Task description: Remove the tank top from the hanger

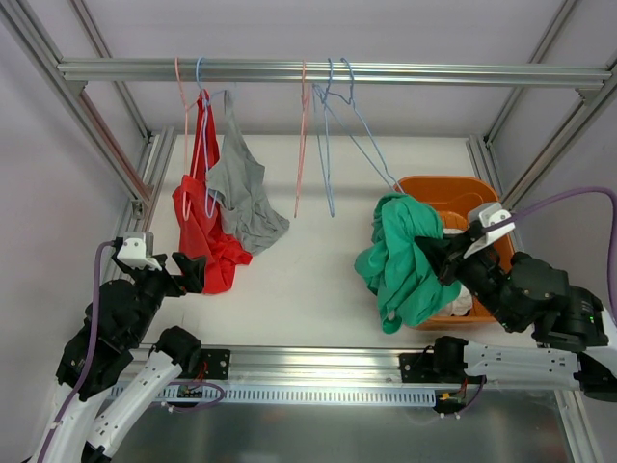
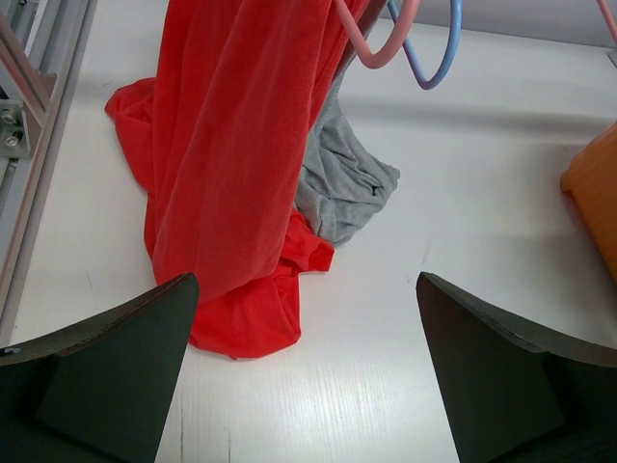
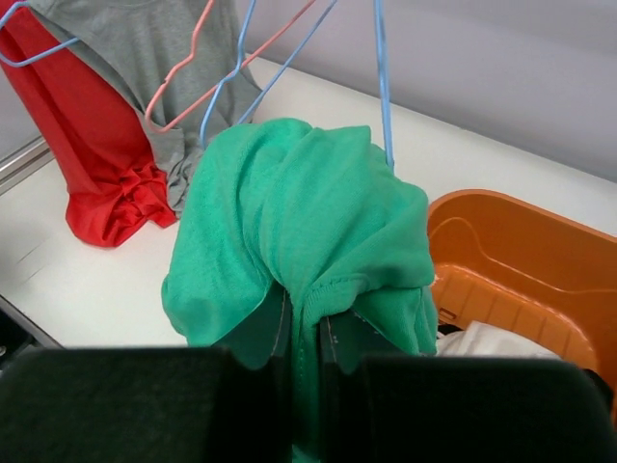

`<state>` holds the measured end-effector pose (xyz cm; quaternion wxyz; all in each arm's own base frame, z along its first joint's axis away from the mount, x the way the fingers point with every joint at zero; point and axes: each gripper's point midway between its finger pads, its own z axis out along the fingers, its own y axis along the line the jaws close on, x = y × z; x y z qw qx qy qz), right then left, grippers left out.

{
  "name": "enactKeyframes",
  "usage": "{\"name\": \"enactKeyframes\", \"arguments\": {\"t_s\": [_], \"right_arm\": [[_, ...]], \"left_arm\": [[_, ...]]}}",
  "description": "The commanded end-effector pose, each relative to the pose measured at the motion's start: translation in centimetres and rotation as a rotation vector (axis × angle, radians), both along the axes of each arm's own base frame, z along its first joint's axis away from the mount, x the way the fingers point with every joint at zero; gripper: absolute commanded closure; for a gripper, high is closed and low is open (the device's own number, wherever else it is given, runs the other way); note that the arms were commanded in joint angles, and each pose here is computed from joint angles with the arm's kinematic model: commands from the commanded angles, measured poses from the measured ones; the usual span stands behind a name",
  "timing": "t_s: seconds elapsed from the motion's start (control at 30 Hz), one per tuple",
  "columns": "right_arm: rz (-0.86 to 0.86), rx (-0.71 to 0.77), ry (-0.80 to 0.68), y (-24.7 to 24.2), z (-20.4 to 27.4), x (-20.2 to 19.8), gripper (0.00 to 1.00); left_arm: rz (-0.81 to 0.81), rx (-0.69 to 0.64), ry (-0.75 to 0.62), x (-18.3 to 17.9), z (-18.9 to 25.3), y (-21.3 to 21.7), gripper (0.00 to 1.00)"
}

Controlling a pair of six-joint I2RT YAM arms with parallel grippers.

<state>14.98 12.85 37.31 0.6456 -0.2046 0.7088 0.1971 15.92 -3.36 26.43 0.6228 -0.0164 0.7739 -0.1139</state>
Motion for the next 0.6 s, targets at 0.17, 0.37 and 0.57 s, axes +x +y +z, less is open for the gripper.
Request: {"name": "enactKeyframes", "arguments": {"t_s": [0.17,0.37,0.57], "right_arm": [[-0.158,0.063,-0.078,-6.2,5.4,0.9,1.0],[-0.238,0.066,-0.112,-9.6,7.5,1.2,1.0],[-0.336,0.041,-0.13,-12.4,7.4,1.5,1.0]], "left_arm": [[0.006,-0.02,-0.023,0.5,0.7,-0.2,0.01],[-0.002,-0.015,-0.015,0.6,0.6,-0.4,0.01],[-0.002,-0.019,-0.022,0.5,0.6,-0.4,0.01]]}}
